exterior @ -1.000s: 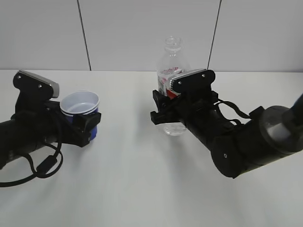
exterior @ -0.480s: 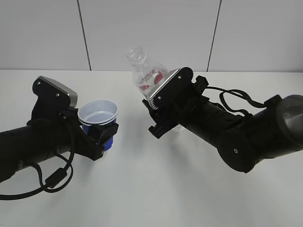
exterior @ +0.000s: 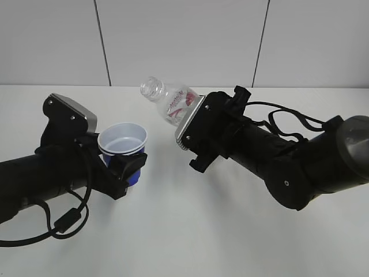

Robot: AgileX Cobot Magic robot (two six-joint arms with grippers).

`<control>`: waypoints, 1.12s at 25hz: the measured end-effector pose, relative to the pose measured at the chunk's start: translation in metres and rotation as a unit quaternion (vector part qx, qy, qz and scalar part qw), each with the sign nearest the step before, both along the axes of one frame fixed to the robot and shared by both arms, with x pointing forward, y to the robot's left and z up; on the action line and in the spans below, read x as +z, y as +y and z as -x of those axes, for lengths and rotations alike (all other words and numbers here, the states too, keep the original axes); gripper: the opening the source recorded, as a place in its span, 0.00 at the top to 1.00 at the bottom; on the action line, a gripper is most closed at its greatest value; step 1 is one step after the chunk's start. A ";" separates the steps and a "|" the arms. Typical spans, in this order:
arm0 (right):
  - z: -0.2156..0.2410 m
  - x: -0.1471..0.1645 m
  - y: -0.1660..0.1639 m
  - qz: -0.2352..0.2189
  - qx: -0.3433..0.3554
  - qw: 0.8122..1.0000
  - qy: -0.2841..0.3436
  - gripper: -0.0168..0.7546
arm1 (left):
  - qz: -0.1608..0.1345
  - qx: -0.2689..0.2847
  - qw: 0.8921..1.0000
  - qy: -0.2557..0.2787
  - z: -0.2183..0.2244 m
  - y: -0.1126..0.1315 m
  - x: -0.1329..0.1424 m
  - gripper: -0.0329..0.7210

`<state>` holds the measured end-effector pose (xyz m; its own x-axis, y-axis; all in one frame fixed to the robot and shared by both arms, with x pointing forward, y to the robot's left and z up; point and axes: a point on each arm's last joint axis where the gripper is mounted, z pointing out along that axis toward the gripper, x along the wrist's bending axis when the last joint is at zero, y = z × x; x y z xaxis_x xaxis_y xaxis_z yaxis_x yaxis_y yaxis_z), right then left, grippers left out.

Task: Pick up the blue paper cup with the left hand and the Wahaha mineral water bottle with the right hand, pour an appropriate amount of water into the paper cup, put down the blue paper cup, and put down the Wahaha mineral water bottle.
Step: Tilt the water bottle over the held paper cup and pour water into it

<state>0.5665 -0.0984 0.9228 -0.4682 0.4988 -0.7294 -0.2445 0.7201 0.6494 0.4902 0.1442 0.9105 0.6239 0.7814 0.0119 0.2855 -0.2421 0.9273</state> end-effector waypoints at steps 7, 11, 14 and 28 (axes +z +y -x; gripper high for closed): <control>-0.001 0.000 -0.003 0.072 0.002 0.997 -0.039 0.31 | -0.004 -0.037 0.999 0.001 0.005 -0.005 0.000 0.26; -0.002 0.000 -0.003 0.105 0.006 0.993 -0.056 0.31 | -0.011 -0.057 0.998 -0.004 0.007 -0.008 -0.001 0.26; -0.002 0.000 -0.003 0.129 0.012 0.989 -0.069 0.31 | -0.012 -0.063 0.998 -0.006 0.007 -0.008 -0.001 0.26; -0.002 0.000 -0.003 0.200 0.029 0.974 -0.107 0.31 | -0.016 -0.074 0.997 -0.008 0.008 -0.009 -0.001 0.26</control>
